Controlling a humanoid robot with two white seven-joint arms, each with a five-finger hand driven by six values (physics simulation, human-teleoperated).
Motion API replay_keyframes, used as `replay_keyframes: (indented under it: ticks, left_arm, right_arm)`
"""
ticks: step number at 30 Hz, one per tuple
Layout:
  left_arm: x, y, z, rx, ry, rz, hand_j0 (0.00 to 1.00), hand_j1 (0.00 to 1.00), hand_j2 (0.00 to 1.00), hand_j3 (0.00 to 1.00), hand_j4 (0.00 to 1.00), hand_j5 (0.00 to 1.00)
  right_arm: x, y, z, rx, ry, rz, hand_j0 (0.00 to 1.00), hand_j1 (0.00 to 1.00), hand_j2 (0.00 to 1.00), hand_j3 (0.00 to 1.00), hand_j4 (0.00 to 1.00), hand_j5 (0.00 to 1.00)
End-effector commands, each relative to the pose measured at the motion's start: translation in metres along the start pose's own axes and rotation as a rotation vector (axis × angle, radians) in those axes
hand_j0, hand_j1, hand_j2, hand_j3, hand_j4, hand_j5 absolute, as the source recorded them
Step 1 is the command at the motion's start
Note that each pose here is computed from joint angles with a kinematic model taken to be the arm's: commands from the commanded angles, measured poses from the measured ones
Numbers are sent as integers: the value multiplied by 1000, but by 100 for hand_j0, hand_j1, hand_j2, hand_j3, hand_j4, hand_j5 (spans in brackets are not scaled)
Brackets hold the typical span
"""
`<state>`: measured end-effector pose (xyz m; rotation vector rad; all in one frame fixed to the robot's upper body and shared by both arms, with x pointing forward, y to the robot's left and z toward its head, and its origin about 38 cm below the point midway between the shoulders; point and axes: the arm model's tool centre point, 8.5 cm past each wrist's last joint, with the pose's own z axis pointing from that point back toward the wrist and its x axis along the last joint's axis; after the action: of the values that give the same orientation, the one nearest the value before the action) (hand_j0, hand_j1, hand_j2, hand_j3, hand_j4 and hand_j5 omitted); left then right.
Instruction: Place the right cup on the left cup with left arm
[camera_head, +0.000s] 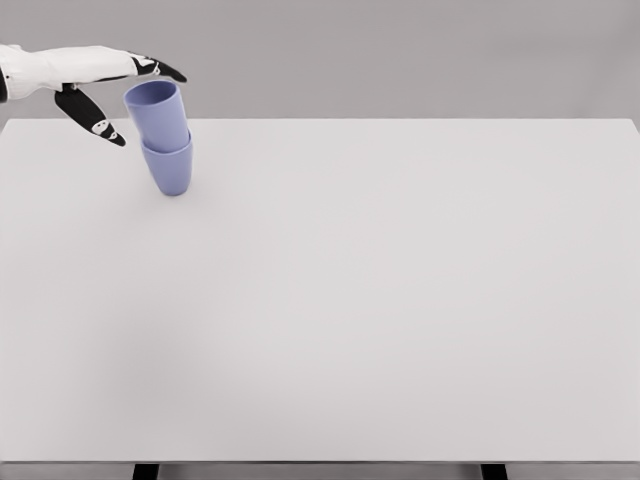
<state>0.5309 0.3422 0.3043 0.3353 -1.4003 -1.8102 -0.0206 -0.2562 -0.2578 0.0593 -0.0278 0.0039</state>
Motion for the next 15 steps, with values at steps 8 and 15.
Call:
replay_keyframes:
  ticks: [8, 15]
  left_arm:
    - [36, 33, 24, 98, -118, -39, 100, 100, 100, 100, 100, 100]
    - [131, -19, 65, 8, -412, -26, 100, 100, 100, 100, 100, 100]
  right_arm:
    - [0, 0, 0, 0, 0, 0, 100, 100, 100, 100, 100, 100]
    - [0, 0, 0, 0, 0, 0, 100, 100, 100, 100, 100, 100]
